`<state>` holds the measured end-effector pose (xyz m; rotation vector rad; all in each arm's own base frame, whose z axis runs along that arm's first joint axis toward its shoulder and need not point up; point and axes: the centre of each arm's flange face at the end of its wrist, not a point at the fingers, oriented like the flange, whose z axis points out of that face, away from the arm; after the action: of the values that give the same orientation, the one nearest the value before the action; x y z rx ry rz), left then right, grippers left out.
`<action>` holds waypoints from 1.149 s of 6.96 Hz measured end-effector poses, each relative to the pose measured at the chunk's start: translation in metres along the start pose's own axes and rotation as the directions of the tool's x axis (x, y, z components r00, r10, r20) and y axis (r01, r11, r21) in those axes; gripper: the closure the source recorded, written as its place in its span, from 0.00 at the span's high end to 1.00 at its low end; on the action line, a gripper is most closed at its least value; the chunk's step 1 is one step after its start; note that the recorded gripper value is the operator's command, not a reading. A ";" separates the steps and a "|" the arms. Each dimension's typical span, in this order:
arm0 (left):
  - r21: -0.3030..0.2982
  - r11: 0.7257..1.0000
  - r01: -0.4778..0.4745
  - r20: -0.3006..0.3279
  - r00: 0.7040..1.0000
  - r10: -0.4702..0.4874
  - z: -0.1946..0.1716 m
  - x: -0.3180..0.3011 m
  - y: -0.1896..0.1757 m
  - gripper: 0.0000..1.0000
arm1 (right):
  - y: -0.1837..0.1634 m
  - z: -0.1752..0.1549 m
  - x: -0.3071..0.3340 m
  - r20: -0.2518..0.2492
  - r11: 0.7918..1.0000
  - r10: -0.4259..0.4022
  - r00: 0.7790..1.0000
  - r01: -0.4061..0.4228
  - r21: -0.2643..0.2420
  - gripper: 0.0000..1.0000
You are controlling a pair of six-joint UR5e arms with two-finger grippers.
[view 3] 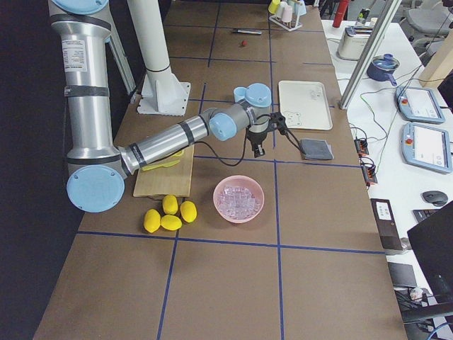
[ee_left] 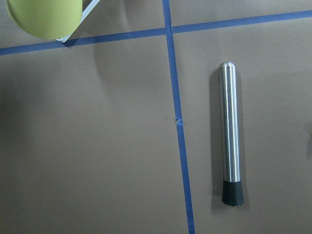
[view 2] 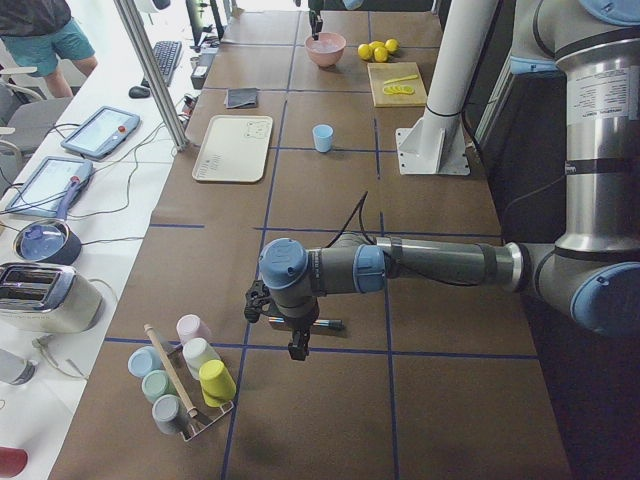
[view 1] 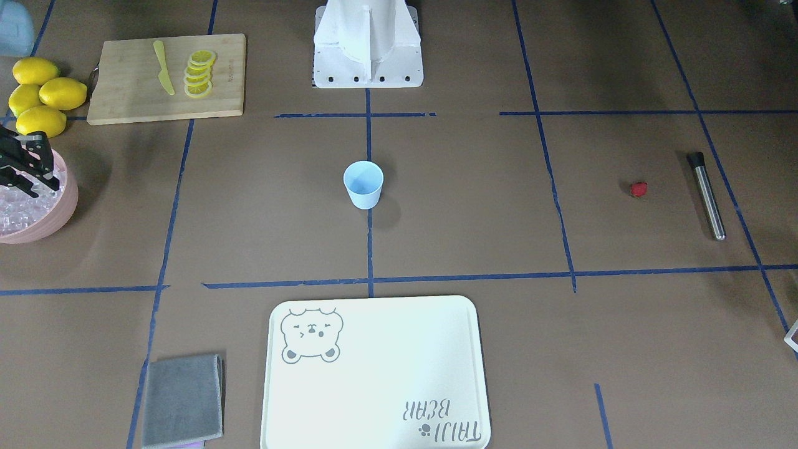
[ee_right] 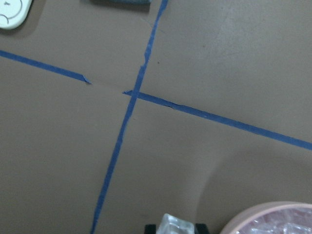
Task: Mash ice and strawberries in cup
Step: 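Carry the ice cube with the right gripper over the light-blue cup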
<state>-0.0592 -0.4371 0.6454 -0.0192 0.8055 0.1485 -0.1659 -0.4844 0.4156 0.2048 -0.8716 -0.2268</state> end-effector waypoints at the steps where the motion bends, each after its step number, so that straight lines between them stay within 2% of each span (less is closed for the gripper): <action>1: 0.002 1.000 -0.003 0.000 1.000 0.003 -0.001 0.001 0.000 1.00 | -0.016 0.001 -0.039 0.028 1.000 0.012 1.000 -0.012 0.008 0.07; 3: 0.006 1.000 -0.008 0.001 1.000 0.008 -0.003 0.003 -0.001 1.00 | -0.038 0.011 -0.124 0.066 1.000 -0.001 0.998 -0.001 0.025 0.05; 4: 0.005 1.000 -0.008 0.001 1.000 0.008 -0.003 0.004 -0.002 1.00 | -0.044 0.018 -0.161 0.061 1.000 -0.015 0.998 0.013 0.027 0.05; 5: 0.003 1.000 -0.007 0.001 1.000 0.007 -0.002 0.003 -0.001 1.00 | -0.047 0.024 -0.189 0.050 0.999 -0.032 0.998 0.030 0.023 0.00; 8: 0.006 1.000 -0.010 0.001 1.000 0.010 -0.003 0.005 -0.002 1.00 | -0.045 0.035 -0.235 0.034 0.996 -0.085 0.996 0.083 0.031 0.01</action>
<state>-0.0580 -0.4384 0.6400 -0.0094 0.8048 0.1557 -0.3445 -0.4648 0.2532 0.2664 -0.9031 -0.2967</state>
